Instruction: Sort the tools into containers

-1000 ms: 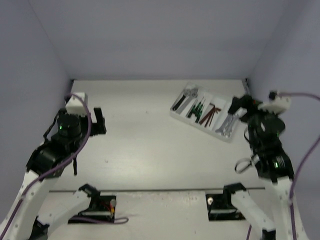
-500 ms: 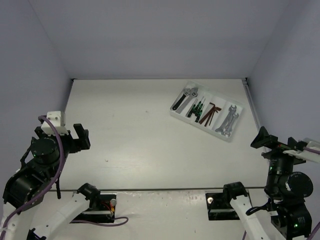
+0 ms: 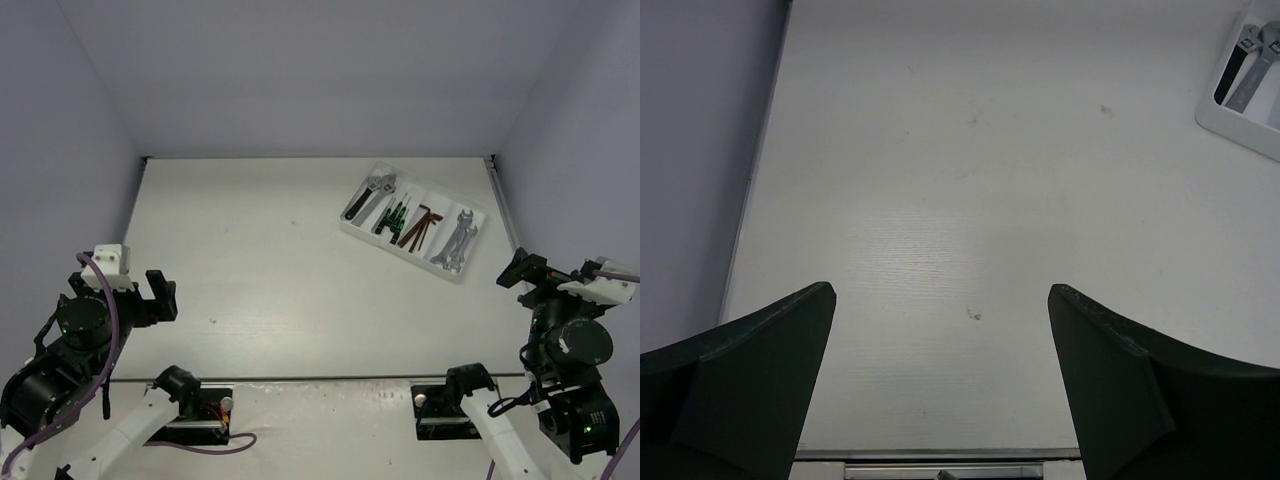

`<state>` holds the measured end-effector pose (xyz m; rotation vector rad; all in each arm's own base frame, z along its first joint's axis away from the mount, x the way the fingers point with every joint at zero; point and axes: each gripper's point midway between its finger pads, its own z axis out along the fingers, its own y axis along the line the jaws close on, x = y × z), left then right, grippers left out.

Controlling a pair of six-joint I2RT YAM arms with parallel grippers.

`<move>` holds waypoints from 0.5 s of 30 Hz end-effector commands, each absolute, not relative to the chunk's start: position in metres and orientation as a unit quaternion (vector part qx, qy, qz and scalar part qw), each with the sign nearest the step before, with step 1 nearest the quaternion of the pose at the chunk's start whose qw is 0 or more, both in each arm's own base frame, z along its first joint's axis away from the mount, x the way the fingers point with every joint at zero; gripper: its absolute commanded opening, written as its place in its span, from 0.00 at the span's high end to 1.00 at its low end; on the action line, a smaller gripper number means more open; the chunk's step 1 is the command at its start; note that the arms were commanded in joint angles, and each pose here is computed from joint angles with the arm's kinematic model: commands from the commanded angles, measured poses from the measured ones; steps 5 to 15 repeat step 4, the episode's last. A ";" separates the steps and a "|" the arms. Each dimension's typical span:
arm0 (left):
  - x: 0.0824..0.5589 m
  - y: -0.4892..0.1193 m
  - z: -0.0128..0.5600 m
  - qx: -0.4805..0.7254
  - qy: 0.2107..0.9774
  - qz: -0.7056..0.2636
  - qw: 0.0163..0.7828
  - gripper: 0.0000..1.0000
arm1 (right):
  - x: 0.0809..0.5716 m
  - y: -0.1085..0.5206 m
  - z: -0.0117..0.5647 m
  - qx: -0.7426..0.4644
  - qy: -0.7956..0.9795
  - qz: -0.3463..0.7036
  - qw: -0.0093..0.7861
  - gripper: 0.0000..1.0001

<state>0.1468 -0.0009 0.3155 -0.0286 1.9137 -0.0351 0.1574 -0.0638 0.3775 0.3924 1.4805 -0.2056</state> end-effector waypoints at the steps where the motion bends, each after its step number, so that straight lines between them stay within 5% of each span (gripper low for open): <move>1: 0.146 -0.005 0.316 -0.010 0.820 -0.026 0.572 0.14 | 0.162 -0.057 0.400 0.176 0.651 -0.066 0.735 0.00; 15: 0.144 -0.003 0.314 -0.020 0.822 -0.026 0.569 0.14 | 0.165 -0.050 0.403 0.171 0.655 -0.047 0.734 0.00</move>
